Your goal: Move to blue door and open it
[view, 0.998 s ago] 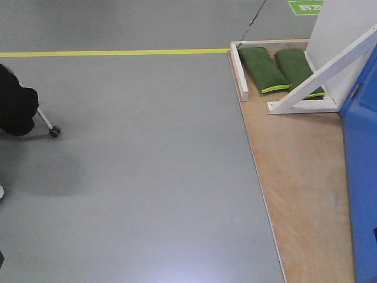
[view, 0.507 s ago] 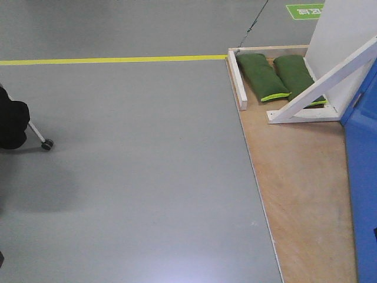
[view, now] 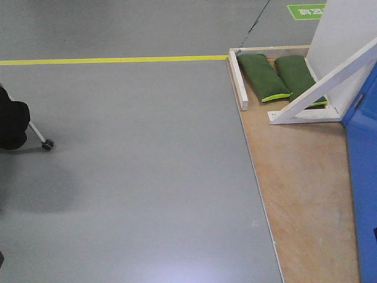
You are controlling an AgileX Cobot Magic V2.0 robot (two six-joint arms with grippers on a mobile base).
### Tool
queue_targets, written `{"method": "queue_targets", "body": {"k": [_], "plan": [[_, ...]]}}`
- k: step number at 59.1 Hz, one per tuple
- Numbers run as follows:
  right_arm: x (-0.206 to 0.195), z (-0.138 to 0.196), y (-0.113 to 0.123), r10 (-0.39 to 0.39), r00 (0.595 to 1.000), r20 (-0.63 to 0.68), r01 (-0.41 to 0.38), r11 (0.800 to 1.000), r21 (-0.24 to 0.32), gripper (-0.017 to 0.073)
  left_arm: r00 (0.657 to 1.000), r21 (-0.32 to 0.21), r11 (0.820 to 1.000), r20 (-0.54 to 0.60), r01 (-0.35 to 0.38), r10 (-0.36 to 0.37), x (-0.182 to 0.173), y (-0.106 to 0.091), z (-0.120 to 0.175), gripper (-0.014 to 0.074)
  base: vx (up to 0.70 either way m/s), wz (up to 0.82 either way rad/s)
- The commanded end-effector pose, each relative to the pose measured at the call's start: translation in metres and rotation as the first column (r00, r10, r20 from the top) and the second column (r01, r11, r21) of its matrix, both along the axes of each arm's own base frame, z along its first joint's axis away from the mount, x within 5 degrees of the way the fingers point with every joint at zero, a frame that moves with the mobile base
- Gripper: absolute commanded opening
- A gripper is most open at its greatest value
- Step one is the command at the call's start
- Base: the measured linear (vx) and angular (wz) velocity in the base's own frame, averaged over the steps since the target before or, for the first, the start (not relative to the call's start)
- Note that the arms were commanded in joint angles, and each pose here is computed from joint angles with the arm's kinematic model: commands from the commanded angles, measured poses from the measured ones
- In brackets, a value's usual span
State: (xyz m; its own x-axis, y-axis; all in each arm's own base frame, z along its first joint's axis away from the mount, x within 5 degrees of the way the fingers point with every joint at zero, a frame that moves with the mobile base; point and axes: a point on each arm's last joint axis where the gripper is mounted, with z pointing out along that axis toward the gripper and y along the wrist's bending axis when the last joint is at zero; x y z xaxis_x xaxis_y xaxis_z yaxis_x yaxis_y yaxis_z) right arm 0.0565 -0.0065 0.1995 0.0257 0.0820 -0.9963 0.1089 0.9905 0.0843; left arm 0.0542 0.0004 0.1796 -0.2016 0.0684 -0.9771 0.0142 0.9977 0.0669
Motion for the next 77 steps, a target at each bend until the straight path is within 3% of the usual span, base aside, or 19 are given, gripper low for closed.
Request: {"method": "queue_targets", "body": {"k": [1,11,26,31,42,49,54,58,62,65,69,74,77], "plan": [[-0.001,0.002,0.0,0.002,0.997,0.078,0.0,1.0,-0.025,0.0002,0.996,-0.011,1.0,0.087,0.008,-0.007,0.001,-0.001,0.006,0.007,0.0,0.0],[-0.002,0.01,0.0,-0.001,0.997,0.08,0.003,1.0,-0.026,0.0002,0.996,-0.011,1.0,0.087,0.008,-0.007,0.001,-0.001,0.006,0.007,0.0,0.0],[-0.017,0.081,0.001,-0.013,0.987,0.159,0.02,0.999,-0.047,0.0002,0.996,-0.011,1.0,0.087,0.008,-0.007,0.001,-0.001,0.006,0.007,0.0,0.0],[-0.015,0.101,0.0,-0.015,0.986,0.165,0.028,0.997,-0.072,0.0002,0.996,-0.011,1.0,0.087,0.008,-0.007,0.001,-0.001,0.006,0.007,0.0,0.0],[0.001,0.137,-0.002,-0.021,0.989,0.144,0.032,0.997,-0.072,0.0002,0.996,-0.011,1.0,0.087,0.008,-0.007,0.001,-0.001,0.006,0.007,0.0,0.0],[0.015,0.162,-0.009,-0.093,0.987,0.134,0.096,0.995,-0.02,0.0002,0.996,-0.011,1.0,0.087,0.008,-0.007,0.001,-0.001,0.006,0.007,0.0,0.0],[0.023,0.179,-0.019,-0.189,0.971,0.143,0.179,0.98,0.083,0.0002,0.996,-0.011,1.0,0.087,0.008,-0.007,0.001,-0.001,0.006,0.007,0.0,0.0],[0.027,0.19,-0.028,-0.269,0.95,0.161,0.236,0.952,0.197,0.0002,0.996,-0.011,1.0,0.087,0.008,-0.007,0.001,-0.001,0.006,0.007,0.0,0.0],[0.028,0.201,-0.037,-0.349,0.918,0.19,0.272,0.9,0.341,0.0002,0.996,-0.011,1.0,0.087,0.008,-0.007,0.001,-0.001,0.006,0.007,0.0,0.0],[0.026,0.211,-0.045,-0.421,0.879,0.225,0.288,0.844,0.453,0.0002,0.996,-0.011,1.0,0.087,0.008,-0.007,0.001,-0.001,0.006,0.007,0.0,0.0],[0.023,0.221,-0.055,-0.503,0.823,0.265,0.292,0.774,0.562,0.0002,0.996,-0.011,1.0,0.087,0.008,-0.007,0.001,-0.001,0.006,0.007,0.0,0.0],[0.023,0.231,-0.068,-0.579,0.762,0.29,0.266,0.688,0.675,0.0002,0.996,-0.011,1.0,0.087,0.008,-0.007,0.001,-0.001,0.006,0.007,0.0,0.0],[0.024,0.237,-0.076,-0.606,0.737,0.297,0.244,0.649,0.72,0.0002,0.996,-0.011,1.0,0.087,0.008,-0.007,0.001,-0.001,0.006,0.007,0.0,0.0]]}}
